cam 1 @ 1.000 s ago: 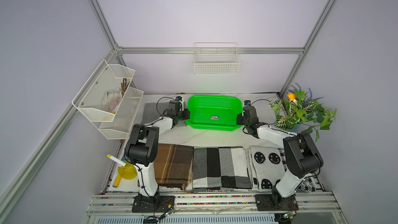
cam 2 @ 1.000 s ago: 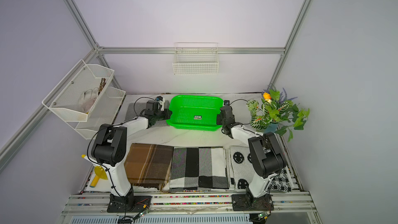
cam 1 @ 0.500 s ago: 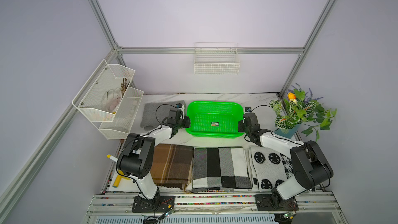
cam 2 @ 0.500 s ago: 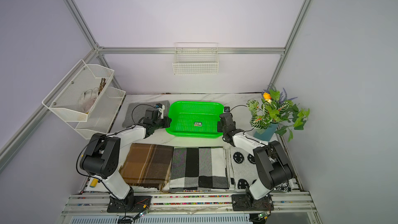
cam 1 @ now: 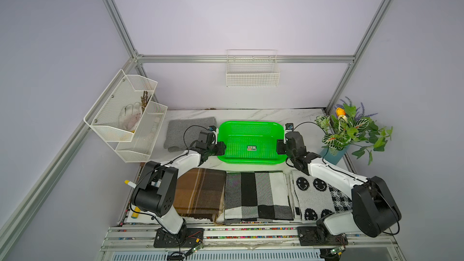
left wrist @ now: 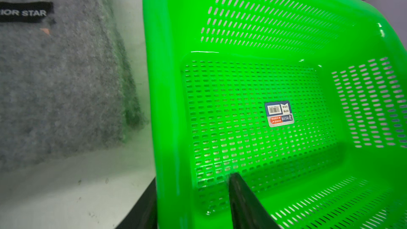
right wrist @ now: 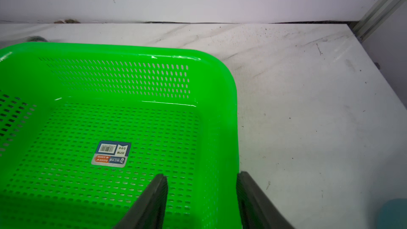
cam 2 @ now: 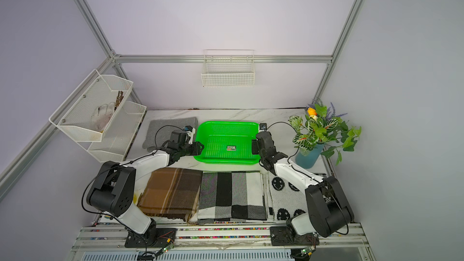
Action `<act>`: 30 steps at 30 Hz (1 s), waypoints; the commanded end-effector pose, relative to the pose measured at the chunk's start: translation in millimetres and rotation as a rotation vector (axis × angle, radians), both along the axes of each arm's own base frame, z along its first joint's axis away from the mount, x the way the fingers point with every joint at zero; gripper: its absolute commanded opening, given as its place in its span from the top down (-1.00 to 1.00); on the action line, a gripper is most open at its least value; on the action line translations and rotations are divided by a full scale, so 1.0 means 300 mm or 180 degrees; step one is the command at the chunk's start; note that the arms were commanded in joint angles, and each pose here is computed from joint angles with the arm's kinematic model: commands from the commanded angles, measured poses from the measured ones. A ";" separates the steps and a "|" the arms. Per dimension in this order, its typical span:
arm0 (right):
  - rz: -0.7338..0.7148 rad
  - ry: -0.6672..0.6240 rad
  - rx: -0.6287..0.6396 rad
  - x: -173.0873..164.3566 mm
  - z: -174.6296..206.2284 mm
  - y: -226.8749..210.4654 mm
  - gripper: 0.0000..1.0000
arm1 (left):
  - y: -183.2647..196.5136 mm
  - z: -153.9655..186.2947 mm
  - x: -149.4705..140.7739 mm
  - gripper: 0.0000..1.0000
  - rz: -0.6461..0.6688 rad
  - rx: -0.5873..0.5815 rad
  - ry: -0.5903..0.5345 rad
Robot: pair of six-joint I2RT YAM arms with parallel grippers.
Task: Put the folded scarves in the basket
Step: Pick up the scarf at the center of the board.
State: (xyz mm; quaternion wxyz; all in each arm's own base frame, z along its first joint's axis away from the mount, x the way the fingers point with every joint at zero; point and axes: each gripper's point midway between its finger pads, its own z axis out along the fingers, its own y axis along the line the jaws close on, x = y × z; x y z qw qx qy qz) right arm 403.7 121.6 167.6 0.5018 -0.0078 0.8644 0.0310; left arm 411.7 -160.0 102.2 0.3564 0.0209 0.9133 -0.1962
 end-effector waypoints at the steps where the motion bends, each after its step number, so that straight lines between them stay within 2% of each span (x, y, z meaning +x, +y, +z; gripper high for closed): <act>1: 0.0012 0.0020 0.0011 -0.022 0.011 0.003 -0.14 | -0.007 0.108 -0.003 -0.07 -0.0076 0.0001 -0.0175; 4: -0.0053 0.0016 -0.0069 -0.026 0.018 -0.015 -0.14 | 0.003 0.125 -0.008 -0.13 -0.0038 0.0011 -0.0201; 6: -0.0006 0.0177 -0.0067 -0.059 0.007 -0.011 -0.14 | 0.011 0.124 -0.020 -0.20 -0.0021 0.0030 -0.0199; 8: 0.0101 0.0171 0.0018 -0.103 0.015 0.009 -0.14 | 0.039 0.133 -0.035 -0.24 0.0056 0.0096 -0.0201; 10: 0.0184 0.0242 0.0127 -0.161 0.007 0.019 -0.14 | 0.077 0.172 -0.061 -0.25 0.0175 0.0162 -0.0283; 12: 0.0228 0.0325 0.0259 -0.230 -0.004 0.026 -0.14 | 0.113 0.266 -0.112 -0.28 0.0298 0.0097 -0.0550; 15: 0.0404 0.0351 0.0486 -0.319 -0.006 0.061 -0.11 | 0.141 0.328 -0.179 -0.26 0.0373 0.0037 -0.0677; 22: 0.0739 0.0829 0.0703 -0.470 -0.080 0.132 -0.10 | 0.083 0.201 -0.334 -0.21 0.0187 -0.0234 -0.0358; 30: 0.0609 0.1201 0.0378 -0.548 -0.215 0.111 -0.17 | -0.042 0.127 -0.488 -0.23 -0.0171 -0.0480 -0.0150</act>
